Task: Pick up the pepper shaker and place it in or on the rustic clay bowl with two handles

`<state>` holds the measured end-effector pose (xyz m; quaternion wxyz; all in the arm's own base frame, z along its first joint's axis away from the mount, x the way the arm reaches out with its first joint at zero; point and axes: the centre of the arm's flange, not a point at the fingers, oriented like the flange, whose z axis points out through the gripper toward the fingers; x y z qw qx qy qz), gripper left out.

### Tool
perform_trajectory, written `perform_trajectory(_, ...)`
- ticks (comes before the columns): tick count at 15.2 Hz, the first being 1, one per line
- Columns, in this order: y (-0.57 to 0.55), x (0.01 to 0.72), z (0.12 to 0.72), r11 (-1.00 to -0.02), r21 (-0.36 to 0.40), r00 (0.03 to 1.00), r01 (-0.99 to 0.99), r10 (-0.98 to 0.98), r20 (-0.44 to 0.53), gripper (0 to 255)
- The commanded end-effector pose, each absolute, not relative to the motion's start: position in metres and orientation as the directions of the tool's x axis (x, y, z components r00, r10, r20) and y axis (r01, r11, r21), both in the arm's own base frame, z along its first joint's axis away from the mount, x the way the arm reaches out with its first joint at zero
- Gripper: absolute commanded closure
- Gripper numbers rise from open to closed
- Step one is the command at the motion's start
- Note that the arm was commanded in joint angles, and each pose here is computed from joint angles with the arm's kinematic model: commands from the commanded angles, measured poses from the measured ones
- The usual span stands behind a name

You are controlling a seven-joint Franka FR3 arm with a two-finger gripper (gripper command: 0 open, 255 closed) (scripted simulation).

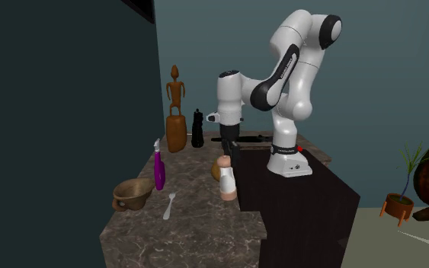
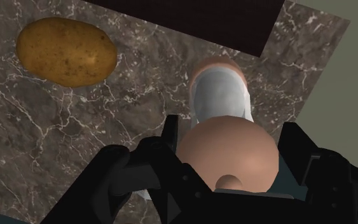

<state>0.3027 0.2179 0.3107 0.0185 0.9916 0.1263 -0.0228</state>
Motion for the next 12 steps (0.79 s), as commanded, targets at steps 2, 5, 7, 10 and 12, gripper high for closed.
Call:
perform_trajectory(2,0.219,0.302,0.327,-0.967,0.031,0.967,0.251,0.25,-0.05,255)
perform_trajectory(5,0.219,0.302,0.343,-0.967,0.031,0.967,0.251,0.25,-0.05,255)
perform_trajectory(7,0.219,0.302,0.354,-0.967,0.031,0.967,0.251,0.25,-0.05,255)
perform_trajectory(10,0.219,0.302,0.369,-0.967,0.031,0.967,0.251,0.25,-0.05,255)
perform_trajectory(12,0.219,0.302,0.38,-0.967,0.031,0.967,0.251,0.25,-0.05,255)
